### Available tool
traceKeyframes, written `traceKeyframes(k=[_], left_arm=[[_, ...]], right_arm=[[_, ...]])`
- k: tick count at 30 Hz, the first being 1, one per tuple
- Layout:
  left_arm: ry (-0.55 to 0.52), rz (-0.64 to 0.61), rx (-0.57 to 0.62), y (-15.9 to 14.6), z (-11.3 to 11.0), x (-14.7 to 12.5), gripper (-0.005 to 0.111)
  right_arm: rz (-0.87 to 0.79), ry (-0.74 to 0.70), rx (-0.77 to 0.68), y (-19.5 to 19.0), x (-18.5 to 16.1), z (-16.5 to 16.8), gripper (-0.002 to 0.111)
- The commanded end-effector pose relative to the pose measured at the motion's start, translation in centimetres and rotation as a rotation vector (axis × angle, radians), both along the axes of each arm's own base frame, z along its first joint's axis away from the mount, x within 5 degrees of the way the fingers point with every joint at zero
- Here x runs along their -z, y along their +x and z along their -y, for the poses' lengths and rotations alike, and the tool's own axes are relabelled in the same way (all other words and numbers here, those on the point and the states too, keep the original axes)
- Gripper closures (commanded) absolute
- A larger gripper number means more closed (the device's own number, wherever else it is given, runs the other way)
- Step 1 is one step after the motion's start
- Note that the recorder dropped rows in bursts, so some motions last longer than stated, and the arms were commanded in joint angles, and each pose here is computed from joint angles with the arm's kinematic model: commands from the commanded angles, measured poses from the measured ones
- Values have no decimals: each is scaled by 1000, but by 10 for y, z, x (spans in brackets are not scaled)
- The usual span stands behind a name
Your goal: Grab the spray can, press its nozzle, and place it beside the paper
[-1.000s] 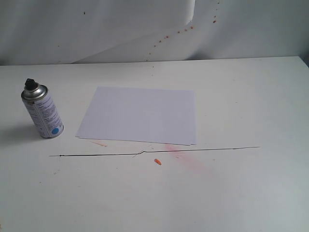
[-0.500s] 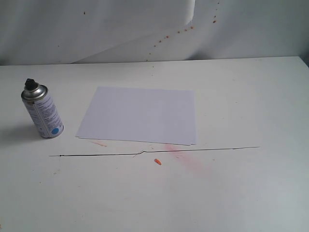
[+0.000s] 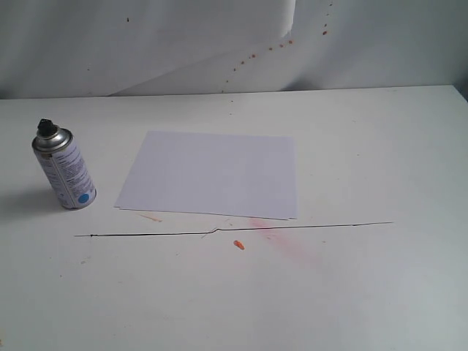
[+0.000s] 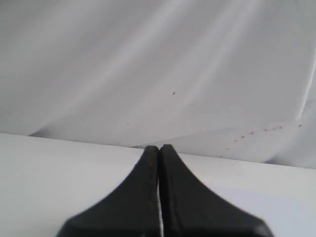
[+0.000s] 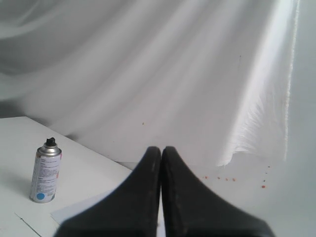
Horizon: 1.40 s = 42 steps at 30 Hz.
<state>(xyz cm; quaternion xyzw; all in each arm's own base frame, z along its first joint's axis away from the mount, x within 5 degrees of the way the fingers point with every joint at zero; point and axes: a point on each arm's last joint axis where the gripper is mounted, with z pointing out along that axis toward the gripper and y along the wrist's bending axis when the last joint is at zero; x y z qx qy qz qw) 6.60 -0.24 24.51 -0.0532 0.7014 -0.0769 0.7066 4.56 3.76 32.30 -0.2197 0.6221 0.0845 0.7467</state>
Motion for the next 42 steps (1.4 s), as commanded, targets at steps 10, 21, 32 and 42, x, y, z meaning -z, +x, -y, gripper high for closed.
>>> traceKeyframes(k=[10,21,32,42], left_arm=[[39,-123,-89,-10,-5,50,107],[74,-202,-25,-11,-2,57,107],[79,-269,-18,-13,-1,63,107],[79,-269,-18,-13,-1,63,107]], right_arm=[[-2,-8,3,0,2,0,108],[-3,-6,3,0,2,0,108],[-3,-6,3,0,2,0,108],[-2,-8,3,0,2,0,108]])
